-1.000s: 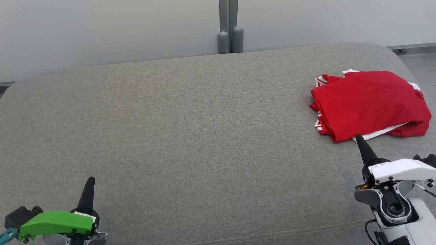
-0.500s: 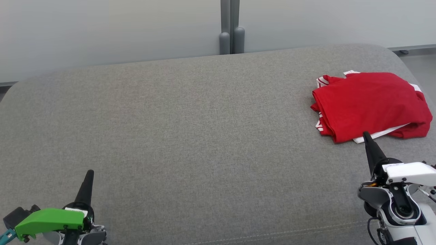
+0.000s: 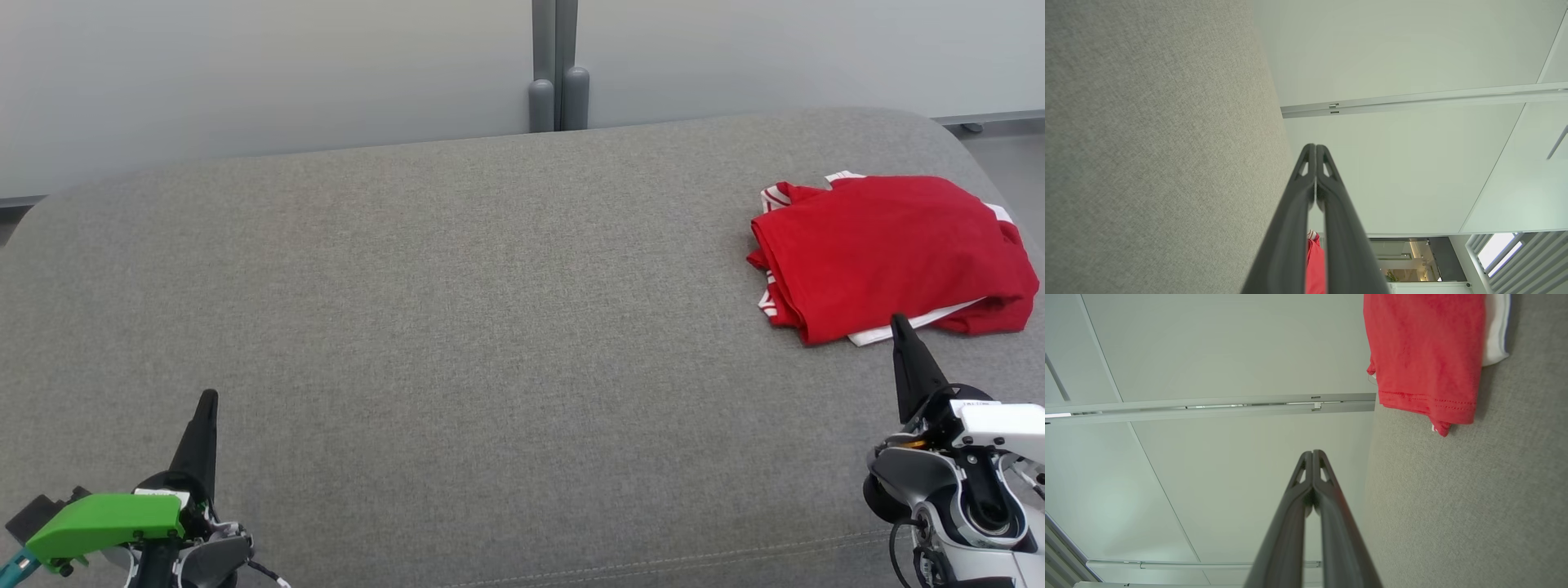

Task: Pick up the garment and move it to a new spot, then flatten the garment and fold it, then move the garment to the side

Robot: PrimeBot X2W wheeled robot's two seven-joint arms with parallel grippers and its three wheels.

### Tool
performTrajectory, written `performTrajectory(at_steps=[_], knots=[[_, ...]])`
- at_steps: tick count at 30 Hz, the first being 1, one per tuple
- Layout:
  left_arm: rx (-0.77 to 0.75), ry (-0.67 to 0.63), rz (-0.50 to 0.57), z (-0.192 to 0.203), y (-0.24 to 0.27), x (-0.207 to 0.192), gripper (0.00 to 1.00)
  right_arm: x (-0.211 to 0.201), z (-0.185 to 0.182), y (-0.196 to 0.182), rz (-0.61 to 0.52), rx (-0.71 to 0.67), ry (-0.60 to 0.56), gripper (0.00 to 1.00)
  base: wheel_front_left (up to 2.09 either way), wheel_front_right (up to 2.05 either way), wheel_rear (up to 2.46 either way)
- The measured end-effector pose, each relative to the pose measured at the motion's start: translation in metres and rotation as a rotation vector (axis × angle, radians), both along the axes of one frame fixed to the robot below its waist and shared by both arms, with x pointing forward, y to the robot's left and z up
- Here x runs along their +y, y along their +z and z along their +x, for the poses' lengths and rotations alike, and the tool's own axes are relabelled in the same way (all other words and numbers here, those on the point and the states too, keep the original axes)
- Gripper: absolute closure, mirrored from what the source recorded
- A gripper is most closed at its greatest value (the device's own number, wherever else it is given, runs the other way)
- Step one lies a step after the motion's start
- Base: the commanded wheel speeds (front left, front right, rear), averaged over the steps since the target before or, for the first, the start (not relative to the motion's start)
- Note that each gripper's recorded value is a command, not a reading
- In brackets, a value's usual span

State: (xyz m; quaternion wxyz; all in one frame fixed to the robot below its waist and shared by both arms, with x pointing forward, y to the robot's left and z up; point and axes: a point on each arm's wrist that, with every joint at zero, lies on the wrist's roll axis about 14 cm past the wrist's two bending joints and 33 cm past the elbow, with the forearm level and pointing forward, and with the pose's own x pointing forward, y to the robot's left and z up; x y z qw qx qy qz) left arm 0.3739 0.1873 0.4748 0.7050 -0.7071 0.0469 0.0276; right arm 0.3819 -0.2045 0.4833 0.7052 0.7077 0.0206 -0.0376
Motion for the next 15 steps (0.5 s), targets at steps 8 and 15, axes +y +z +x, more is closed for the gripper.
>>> performTrajectory(at_steps=[8, 15], knots=[[-0.001, 0.000, -0.001, 0.0003, 0.0002, 0.0000, 1.00, -0.0008, 0.0001, 0.0012, 0.000, -0.005, -0.002, 1.00, 0.00, 0.00, 0.00], [0.000, 0.000, -0.001, 0.0003, 0.0001, 0.0000, 1.00, -0.0008, 0.0002, 0.0014, 0.000, -0.006, -0.003, 1.00, 0.00, 0.00, 0.00]])
